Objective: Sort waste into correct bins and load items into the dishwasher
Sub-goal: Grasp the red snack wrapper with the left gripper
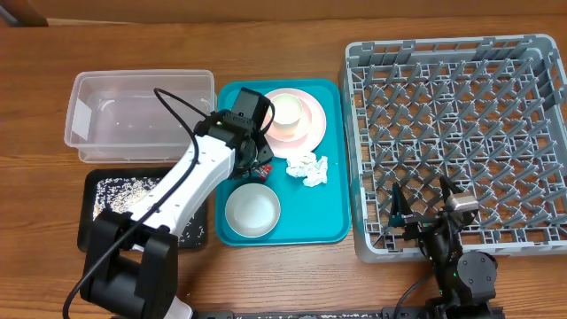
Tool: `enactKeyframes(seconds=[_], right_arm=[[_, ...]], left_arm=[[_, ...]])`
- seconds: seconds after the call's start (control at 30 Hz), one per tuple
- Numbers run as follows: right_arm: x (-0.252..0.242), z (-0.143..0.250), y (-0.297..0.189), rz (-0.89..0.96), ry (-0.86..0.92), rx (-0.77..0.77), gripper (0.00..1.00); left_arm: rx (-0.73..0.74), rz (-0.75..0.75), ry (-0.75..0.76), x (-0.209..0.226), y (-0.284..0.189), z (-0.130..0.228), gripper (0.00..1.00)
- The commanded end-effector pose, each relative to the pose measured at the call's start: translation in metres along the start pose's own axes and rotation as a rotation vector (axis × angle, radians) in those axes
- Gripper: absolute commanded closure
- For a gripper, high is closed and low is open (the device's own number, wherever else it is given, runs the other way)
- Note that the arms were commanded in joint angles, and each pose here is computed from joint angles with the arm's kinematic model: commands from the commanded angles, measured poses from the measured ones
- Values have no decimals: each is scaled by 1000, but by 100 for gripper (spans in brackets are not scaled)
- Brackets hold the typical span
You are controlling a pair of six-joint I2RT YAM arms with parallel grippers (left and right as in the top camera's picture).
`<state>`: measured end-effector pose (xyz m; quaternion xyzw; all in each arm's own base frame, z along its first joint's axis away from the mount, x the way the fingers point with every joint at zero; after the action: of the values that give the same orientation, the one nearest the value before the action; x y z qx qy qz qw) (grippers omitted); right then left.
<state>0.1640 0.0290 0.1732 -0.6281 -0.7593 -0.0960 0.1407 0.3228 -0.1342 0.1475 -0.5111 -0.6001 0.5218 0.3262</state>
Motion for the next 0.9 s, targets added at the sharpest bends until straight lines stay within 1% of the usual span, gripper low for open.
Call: enactKeyframes(seconds=[0.0, 0.13, 0.5, 0.6, 0.73, 0.87], right_arm=[[0, 1, 0, -4, 1, -8, 0], [0, 1, 0, -4, 1, -8, 0], [0, 1, 0, -4, 1, -8, 0], [0, 1, 0, -4, 1, -8, 0], [0, 1, 0, -4, 1, -8, 0], [0, 1, 0, -4, 1, -8, 0]], left_arm=[[11, -28, -33, 4, 11, 8, 60], [8, -25, -35, 6, 17, 11, 64], [6, -24, -35, 10, 28, 16, 64], [2, -20, -35, 10, 30, 16, 63], [-8, -11, -36, 8, 31, 14, 59], [-10, -10, -36, 8, 31, 14, 59]])
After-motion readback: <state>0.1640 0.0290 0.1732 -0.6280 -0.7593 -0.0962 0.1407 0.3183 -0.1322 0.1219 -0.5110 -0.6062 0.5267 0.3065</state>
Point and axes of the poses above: each gripper's point midway between its finger pads, its own y axis out along the fingers, its own x axis along the line the jaws close on, z = x × y, the point moved 8 cm from there along -y, back along the fingers, and after that the axes turned 11 degrees about y, right-handed, at the moved point
